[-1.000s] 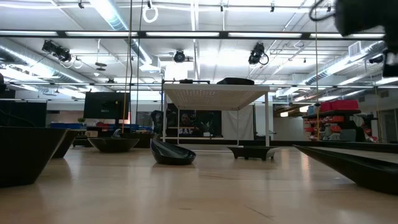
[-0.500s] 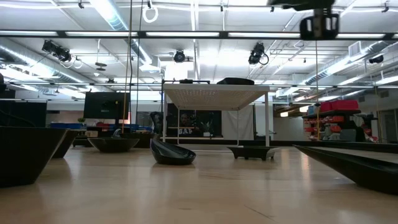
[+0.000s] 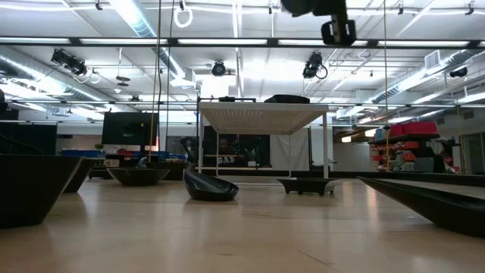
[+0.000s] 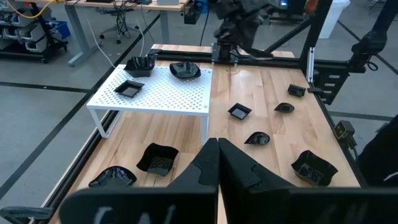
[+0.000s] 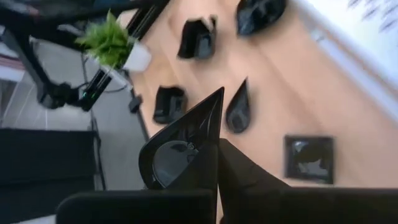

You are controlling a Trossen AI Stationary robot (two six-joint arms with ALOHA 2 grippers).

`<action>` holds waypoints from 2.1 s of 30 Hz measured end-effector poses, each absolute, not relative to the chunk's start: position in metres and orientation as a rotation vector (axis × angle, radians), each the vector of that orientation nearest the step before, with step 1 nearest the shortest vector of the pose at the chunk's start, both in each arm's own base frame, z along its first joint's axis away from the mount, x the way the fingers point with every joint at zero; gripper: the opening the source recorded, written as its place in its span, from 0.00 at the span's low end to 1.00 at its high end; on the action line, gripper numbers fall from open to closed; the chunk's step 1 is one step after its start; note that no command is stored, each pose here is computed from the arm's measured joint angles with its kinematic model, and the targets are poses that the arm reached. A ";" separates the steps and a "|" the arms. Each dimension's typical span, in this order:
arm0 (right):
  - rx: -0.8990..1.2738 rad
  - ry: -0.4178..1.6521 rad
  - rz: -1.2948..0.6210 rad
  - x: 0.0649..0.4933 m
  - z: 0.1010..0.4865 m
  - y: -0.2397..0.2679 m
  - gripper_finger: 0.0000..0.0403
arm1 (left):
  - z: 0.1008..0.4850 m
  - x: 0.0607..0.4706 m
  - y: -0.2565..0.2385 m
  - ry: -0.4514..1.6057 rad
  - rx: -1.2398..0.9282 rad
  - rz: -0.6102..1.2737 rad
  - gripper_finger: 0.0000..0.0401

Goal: Pick & Place Mini shaped plates
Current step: Put the drop-shaped plate on the shelf

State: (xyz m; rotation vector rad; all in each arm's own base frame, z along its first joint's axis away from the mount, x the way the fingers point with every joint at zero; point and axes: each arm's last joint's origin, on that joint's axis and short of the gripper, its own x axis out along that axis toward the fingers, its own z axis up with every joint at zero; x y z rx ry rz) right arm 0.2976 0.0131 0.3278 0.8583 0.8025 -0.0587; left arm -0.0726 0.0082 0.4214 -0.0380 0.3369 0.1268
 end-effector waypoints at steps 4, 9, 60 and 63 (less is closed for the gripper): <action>0.857 0.758 -0.094 0.306 0.338 -0.008 0.00 | 0.421 -0.073 0.008 0.337 -0.038 0.127 0.01; 0.844 0.724 -0.067 0.317 0.352 -0.029 0.00 | 0.421 -0.073 0.008 0.337 -0.038 0.127 0.01; 0.988 0.811 -0.491 0.396 0.298 -0.118 0.00 | 0.421 -0.073 0.008 0.337 -0.038 0.127 0.01; 0.990 0.825 -0.496 0.398 0.293 -0.118 0.00 | 0.421 -0.073 0.008 0.337 -0.038 0.127 0.01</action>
